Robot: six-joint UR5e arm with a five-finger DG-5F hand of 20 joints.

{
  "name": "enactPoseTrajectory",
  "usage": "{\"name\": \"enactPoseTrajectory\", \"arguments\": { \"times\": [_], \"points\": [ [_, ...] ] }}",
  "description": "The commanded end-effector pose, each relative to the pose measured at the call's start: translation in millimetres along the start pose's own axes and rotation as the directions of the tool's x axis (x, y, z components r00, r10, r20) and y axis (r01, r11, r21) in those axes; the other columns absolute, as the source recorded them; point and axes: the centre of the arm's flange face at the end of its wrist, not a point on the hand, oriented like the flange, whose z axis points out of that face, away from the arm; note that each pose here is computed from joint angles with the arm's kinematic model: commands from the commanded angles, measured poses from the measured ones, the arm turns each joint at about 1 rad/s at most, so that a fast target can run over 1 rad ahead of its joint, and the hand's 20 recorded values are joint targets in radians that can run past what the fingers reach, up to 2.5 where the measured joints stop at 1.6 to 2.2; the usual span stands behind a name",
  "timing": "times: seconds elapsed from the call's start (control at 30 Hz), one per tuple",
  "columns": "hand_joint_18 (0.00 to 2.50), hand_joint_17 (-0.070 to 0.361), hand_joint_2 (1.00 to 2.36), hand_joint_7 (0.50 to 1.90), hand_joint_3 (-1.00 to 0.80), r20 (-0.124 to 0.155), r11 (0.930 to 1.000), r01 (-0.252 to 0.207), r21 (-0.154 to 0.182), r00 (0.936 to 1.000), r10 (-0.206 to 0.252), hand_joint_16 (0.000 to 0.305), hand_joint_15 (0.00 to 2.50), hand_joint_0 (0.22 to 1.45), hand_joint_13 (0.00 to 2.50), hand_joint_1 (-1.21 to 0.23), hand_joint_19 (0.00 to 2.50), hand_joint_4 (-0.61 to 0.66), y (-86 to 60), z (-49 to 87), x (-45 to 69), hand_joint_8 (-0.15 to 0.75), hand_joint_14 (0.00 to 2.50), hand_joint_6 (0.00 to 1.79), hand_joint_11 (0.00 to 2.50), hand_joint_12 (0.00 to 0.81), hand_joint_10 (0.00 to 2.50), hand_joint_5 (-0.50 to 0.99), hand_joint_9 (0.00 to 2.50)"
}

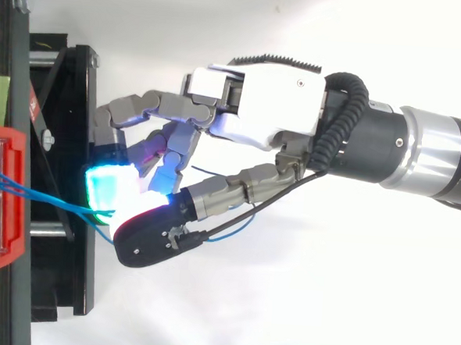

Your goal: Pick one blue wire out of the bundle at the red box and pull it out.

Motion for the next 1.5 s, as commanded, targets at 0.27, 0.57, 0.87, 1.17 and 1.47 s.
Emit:
{"name": "enactPoseTrajectory", "arguments": {
  "times": [0.27,0.57,0.87,1.17,1.47],
  "points": [
    [0.64,0.122,1.01,1.31,-0.27,0.001,1.0,0.0,0.0,1.0,0.0,0.054,0.4,0.57,0.78,-0.68,0.54,0.22,-0.1,0.0,0.1,0.278,0.02,0.75,0.88,0.398,0.02,-0.05,1.39],
    [0.6,0.115,1.01,1.29,-0.4,0.002,1.0,-0.002,0.0,1.0,0.002,0.051,0.41,0.53,0.75,-0.69,0.56,0.21,-0.1,0.1,-3.2,0.269,0.02,0.76,0.88,0.383,0.03,-0.06,1.35],
    [0.61,0.116,1.01,1.25,-0.41,0.004,1.0,0.001,0.0,1.0,-0.001,0.052,0.41,0.53,0.76,-0.68,0.55,0.21,-0.2,0.1,-3.3,0.267,0.01,0.76,0.88,0.387,0.02,-0.06,1.35],
    [0.6,0.115,1.01,1.31,-0.4,0.002,1.0,-0.003,0.001,1.0,0.003,0.051,0.41,0.53,0.76,-0.63,0.56,0.2,-0.3,0.0,-3.2,0.255,0.02,0.7,0.84,0.384,0.02,-0.04,1.36],
    [0.61,0.111,1.01,1.33,-0.37,0.001,1.0,0.001,0.0,1.0,-0.001,0.049,0.41,0.56,0.76,-0.65,0.57,0.2,-0.1,0.1,-2.0,0.25,0.02,0.69,0.84,0.374,0.03,-0.03,1.36]
  ]
}}
